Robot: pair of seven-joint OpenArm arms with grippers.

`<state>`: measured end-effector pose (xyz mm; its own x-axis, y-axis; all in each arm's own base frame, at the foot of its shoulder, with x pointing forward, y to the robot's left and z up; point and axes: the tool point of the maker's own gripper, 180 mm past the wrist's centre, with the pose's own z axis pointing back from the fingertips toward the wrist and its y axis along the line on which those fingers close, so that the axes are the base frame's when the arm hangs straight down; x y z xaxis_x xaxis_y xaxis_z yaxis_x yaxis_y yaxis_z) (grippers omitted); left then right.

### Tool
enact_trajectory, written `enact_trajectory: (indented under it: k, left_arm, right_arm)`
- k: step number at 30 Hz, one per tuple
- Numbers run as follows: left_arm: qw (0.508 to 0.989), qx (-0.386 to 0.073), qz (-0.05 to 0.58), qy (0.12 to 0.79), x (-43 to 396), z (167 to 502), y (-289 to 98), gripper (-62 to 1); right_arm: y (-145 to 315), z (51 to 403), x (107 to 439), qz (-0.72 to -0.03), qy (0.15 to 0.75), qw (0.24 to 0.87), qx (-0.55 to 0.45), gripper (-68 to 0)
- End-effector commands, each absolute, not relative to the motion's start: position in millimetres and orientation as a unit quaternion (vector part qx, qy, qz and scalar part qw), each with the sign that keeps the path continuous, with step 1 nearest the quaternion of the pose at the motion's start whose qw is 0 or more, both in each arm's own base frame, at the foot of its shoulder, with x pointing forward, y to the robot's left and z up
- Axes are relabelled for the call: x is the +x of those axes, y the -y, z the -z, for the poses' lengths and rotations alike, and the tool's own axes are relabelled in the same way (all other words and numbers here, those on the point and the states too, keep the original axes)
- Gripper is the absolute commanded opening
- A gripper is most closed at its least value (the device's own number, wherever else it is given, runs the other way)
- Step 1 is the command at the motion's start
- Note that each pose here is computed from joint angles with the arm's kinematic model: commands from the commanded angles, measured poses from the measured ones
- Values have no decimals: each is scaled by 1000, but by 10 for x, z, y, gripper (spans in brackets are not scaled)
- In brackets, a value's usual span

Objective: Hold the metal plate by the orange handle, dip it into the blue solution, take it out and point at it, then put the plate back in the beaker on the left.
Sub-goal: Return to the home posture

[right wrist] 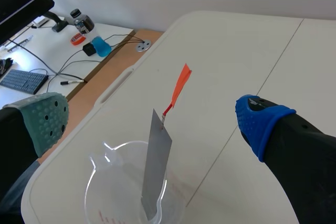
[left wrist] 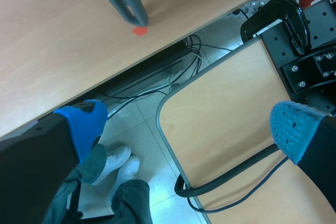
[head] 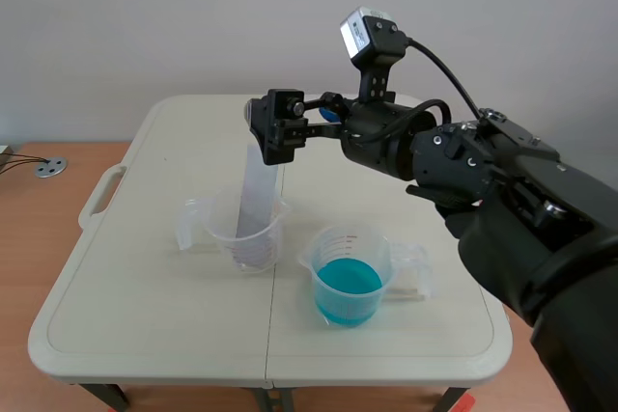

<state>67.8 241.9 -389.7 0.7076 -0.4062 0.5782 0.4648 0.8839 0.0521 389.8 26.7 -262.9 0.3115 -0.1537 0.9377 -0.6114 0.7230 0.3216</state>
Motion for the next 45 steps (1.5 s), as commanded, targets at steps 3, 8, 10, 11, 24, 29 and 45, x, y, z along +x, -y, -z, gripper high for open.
enact_trajectory:
  k: [3,8,10,11,24,29,45]
  left_arm:
    - [916,-56,228,325,810,3838,-2351,14]
    - [899,-56,216,377,1210,3709,-2324,14]
    - [888,-54,219,401,1394,3625,-2292,14]
    - [882,-53,222,413,1485,3575,-2271,14]
    - [776,-104,271,559,2373,2778,-1824,14]
    - [752,-114,282,585,2543,2618,-1685,14]
    - [658,-193,321,654,2549,1987,-903,14]
  right_arm:
    - [-104,2491,3956,-181,590,723,310,-11]
    - [49,2431,3825,-210,609,711,283,-12]
    - [85,2435,3743,-227,612,708,269,-12]
    - [103,2442,3700,-235,613,707,263,-12]
    - [487,2322,3030,-284,630,697,191,-12]
    - [663,2267,2845,-287,637,695,167,-12]
    - [815,2129,2369,-272,637,704,159,-12]
